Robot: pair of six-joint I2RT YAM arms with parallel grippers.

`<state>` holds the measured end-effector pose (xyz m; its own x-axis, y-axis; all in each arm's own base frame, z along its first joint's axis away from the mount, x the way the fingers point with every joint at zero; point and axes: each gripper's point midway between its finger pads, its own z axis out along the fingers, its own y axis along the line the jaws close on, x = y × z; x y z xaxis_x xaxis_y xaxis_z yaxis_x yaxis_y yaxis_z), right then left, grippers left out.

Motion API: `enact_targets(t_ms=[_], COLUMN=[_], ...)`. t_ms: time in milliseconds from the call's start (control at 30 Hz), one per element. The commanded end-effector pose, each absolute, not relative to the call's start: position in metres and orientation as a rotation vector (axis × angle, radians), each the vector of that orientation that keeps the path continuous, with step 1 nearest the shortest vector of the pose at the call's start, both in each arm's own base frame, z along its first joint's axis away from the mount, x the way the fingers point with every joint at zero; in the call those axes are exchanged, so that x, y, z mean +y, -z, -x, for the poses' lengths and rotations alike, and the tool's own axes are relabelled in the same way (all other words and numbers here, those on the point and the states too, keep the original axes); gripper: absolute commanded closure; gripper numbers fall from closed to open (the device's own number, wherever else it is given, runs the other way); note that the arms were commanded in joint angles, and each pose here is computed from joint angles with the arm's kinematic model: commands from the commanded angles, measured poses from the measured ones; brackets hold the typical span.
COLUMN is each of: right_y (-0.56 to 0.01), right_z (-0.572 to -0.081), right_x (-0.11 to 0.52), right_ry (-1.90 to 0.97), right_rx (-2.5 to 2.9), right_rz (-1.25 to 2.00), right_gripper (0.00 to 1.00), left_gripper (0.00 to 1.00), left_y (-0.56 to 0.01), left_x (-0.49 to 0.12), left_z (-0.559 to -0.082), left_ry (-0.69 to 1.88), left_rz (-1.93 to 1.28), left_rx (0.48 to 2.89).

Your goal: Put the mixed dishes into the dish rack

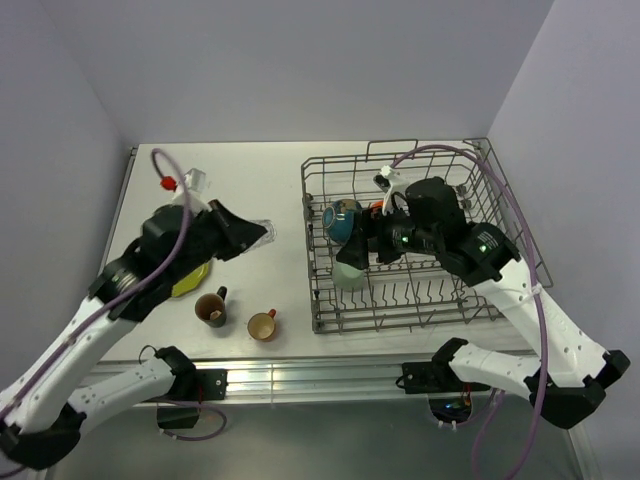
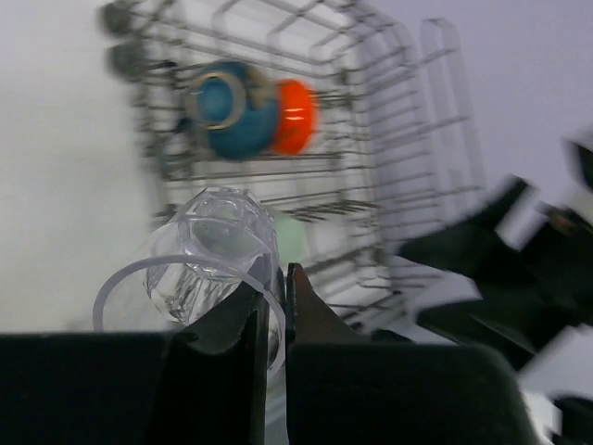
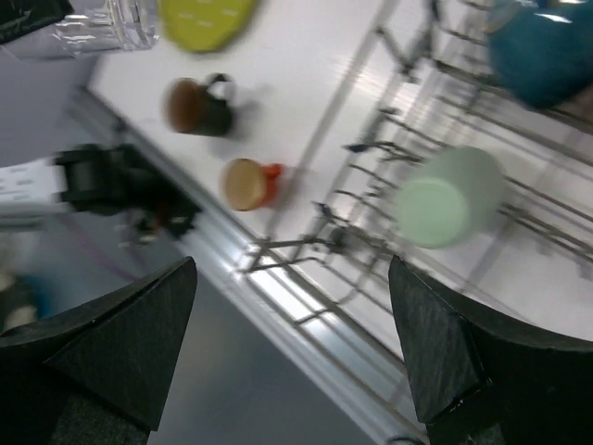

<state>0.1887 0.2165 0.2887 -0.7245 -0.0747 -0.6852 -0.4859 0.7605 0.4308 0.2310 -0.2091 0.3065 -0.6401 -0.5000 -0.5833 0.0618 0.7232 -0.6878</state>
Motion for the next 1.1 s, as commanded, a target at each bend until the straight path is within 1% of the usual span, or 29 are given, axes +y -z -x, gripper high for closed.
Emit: enact_targets(t_ms=[0,33,67,133,200,233,300,333,433,600,767,1067], right_y=[-0.342,-0.352,-0.357,-0.372,-0.381,-0.387,-0.39,-0.391,-0.385,-0.374,-0.366,-0.388], right_z=[-0.164,-0.156,-0.151,-0.143,-0.134,-0.132,-0.131,-0.132,-0.135,-0.138,-0.139,-0.127], right_x=[0.252,0.257,0.26,0.266,0.268,0.269,0.27,0.273,0.275,0.277,0.281,0.282], right_ry=[-1.206,-1.287,-1.332,-1.426,-1.499,-1.516,-1.541,-1.553,-1.554,-1.562,-1.581,-1.691], right_rx=[2.073,2.014,1.987,1.906,1.871,1.833,1.823,1.813,1.833,1.846,1.835,1.707], right_rz=[0.525,0.565,0.58,0.597,0.616,0.624,0.623,0.628,0.618,0.609,0.615,0.64], right_gripper=[0.09,0.09,0.09,0.09,0.09,0.09,0.1,0.1,0.11,0.11,0.11,0.12], left_gripper=[1.0,1.0,1.0,1.0,1.0,1.0,1.0,1.0,1.0,1.0,1.0,1.0], left_y=[-0.346,-0.338,-0.362,-0.36,-0.377,-0.369,-0.383,-0.378,-0.386,-0.396,-0.41,-0.405], left_x=[-0.236,-0.241,-0.244,-0.253,-0.256,-0.259,-0.262,-0.264,-0.265,-0.261,-0.254,-0.254], left_z=[-0.205,-0.2,-0.193,-0.178,-0.165,-0.163,-0.157,-0.151,-0.141,-0.13,-0.114,-0.11], left_ry=[1.219,1.272,1.372,1.499,1.607,1.643,1.726,1.781,1.89,1.951,2.048,2.131], left_rz=[0.179,0.17,0.131,0.084,0.026,0.035,-0.001,-0.005,-0.033,-0.071,-0.113,-0.115], left_rx=[1.961,1.962,1.853,1.83,1.74,1.759,1.671,1.677,1.595,1.527,1.41,1.37])
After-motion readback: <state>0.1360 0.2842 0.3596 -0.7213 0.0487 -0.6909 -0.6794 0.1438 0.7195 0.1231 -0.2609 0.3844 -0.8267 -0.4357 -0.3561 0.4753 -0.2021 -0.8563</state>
